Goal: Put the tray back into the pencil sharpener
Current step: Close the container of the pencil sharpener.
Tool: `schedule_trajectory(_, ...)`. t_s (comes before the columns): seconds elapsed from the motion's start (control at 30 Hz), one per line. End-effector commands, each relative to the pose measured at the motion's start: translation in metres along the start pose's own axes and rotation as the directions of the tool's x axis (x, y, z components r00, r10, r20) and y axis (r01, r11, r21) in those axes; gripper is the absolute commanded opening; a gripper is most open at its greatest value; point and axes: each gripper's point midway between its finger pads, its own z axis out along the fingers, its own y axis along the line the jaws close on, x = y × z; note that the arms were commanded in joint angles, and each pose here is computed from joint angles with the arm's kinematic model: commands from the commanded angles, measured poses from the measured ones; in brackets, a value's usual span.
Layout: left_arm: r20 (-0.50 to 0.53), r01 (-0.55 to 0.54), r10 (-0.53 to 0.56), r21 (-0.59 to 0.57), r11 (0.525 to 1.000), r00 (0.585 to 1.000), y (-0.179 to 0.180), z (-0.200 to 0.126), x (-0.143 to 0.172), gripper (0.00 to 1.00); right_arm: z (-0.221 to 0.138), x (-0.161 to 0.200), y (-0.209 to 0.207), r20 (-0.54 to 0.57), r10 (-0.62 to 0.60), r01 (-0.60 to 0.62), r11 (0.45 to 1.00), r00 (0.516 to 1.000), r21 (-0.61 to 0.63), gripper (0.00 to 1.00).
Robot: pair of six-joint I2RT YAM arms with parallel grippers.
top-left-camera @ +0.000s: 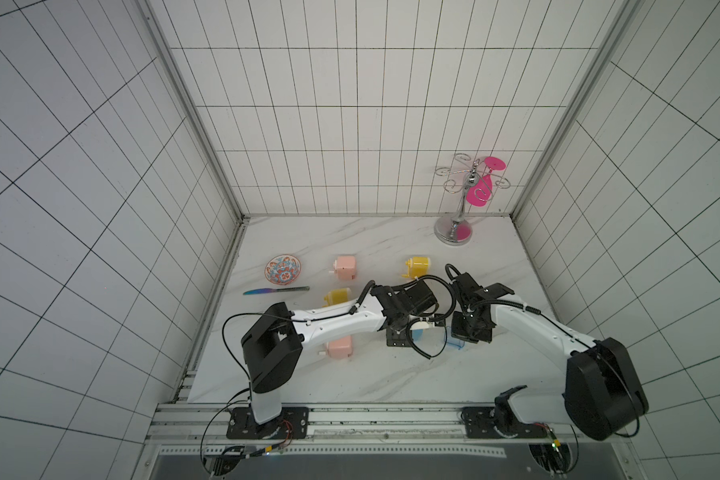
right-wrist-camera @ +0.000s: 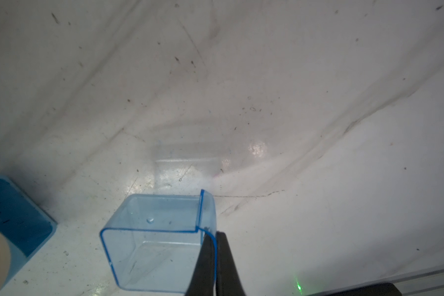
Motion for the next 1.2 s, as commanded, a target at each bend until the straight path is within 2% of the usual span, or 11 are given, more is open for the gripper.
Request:
schedule_trajectory(0.0,0.063,-0.029,0.032,-0.052,0.998,0.998,0.017,-0.005,-0.020,0.89,-0.008,-0.001,-0.001,-0.006,0.005,-0.005,1.000,1.000,-0.021,0.00)
schedule_trajectory(0.17,0.077,-0.015,0.014,0.017,1.000,0.997,0.011,0.008,-0.030,0.82,-0.010,-0.004,0.000,-0.007,0.015,-0.015,0.998,1.000,-0.059,0.00)
schedule_trajectory(0.5,0.081,0.023,-0.036,0.148,0.989,0.996,-0.007,0.035,-0.032,0.75,-0.013,-0.002,0.003,-0.019,0.018,-0.020,0.992,1.000,-0.123,0.00)
schedule_trajectory(0.7,0.060,0.050,-0.063,0.201,0.978,0.996,-0.009,0.040,-0.027,0.62,-0.012,-0.003,0.006,-0.025,0.009,-0.012,0.991,1.000,-0.136,0.00)
schedule_trajectory(0.83,0.066,0.055,-0.072,0.232,0.971,0.995,-0.013,0.039,-0.026,0.57,-0.010,-0.003,0.009,-0.032,-0.001,-0.004,0.989,0.999,-0.151,0.00)
schedule_trajectory(1.17,0.095,0.056,-0.080,0.238,0.970,0.992,-0.013,0.034,-0.027,0.56,-0.003,0.000,0.029,-0.071,-0.056,0.039,0.974,0.996,-0.223,0.00)
